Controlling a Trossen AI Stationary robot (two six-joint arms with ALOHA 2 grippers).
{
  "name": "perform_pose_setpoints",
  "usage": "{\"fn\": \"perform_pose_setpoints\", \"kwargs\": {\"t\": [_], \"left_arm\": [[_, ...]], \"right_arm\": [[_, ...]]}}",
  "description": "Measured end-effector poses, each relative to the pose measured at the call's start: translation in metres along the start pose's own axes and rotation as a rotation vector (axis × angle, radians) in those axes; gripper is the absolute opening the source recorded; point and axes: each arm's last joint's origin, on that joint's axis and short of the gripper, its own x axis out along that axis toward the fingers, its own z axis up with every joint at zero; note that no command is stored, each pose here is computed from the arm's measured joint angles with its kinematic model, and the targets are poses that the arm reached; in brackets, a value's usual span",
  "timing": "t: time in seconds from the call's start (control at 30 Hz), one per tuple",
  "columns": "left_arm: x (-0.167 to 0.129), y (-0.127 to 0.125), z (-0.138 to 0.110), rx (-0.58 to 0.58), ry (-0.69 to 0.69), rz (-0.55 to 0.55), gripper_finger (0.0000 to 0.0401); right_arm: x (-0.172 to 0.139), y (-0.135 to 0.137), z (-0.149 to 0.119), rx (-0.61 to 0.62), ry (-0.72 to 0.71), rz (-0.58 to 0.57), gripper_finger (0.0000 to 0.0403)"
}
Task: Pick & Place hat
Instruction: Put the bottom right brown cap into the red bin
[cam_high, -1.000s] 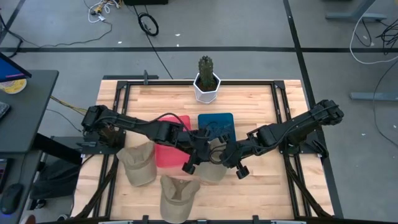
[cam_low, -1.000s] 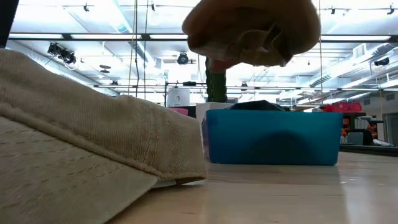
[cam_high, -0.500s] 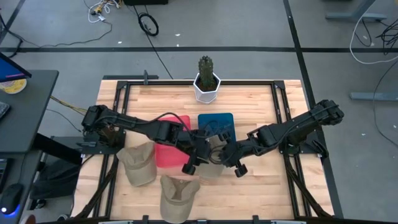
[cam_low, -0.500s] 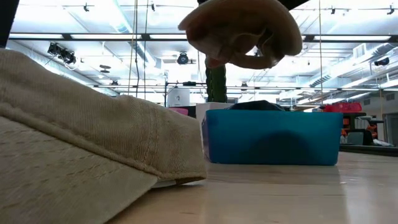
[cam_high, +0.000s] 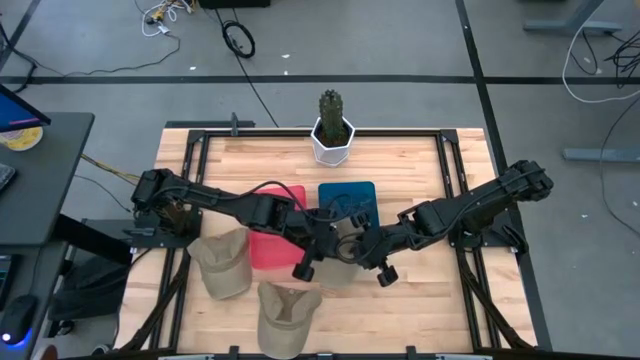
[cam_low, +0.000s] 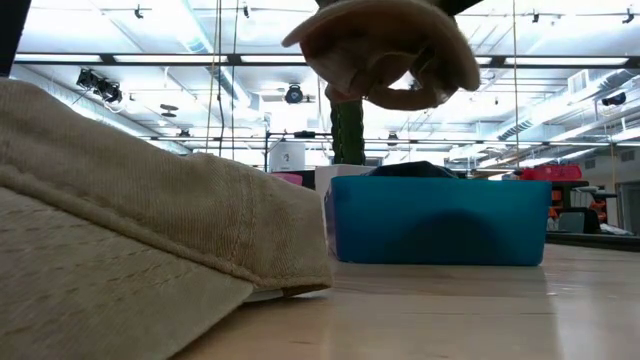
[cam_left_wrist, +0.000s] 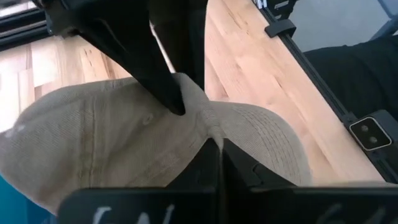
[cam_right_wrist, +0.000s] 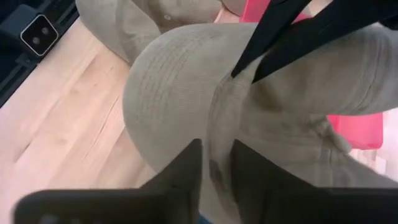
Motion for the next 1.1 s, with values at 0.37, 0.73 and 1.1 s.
{"fn": "perform_pose_setpoints", "kwargs": {"t": [0.37, 0.73, 1.1], "left_arm": [[-0.004, 0.0, -0.005, -0.019, 0.061, 0.055, 0.0002], [-0.027, 0.001, -0.002, -0.025, 0.054, 0.117, 0.0001], [-0.04, 0.004, -0.032, -0.067, 0.118, 0.223, 0.0001]], "right_arm": [[0.0, 0.001, -0.004, 0.088, 0.045, 0.005, 0.0223], [-0.001, -0.001, -0.003, 0.149, 0.033, -0.001, 0.0256], [-0.032, -0.005, -0.01, 0.131, -0.056, -0.068, 0.0254]]}}
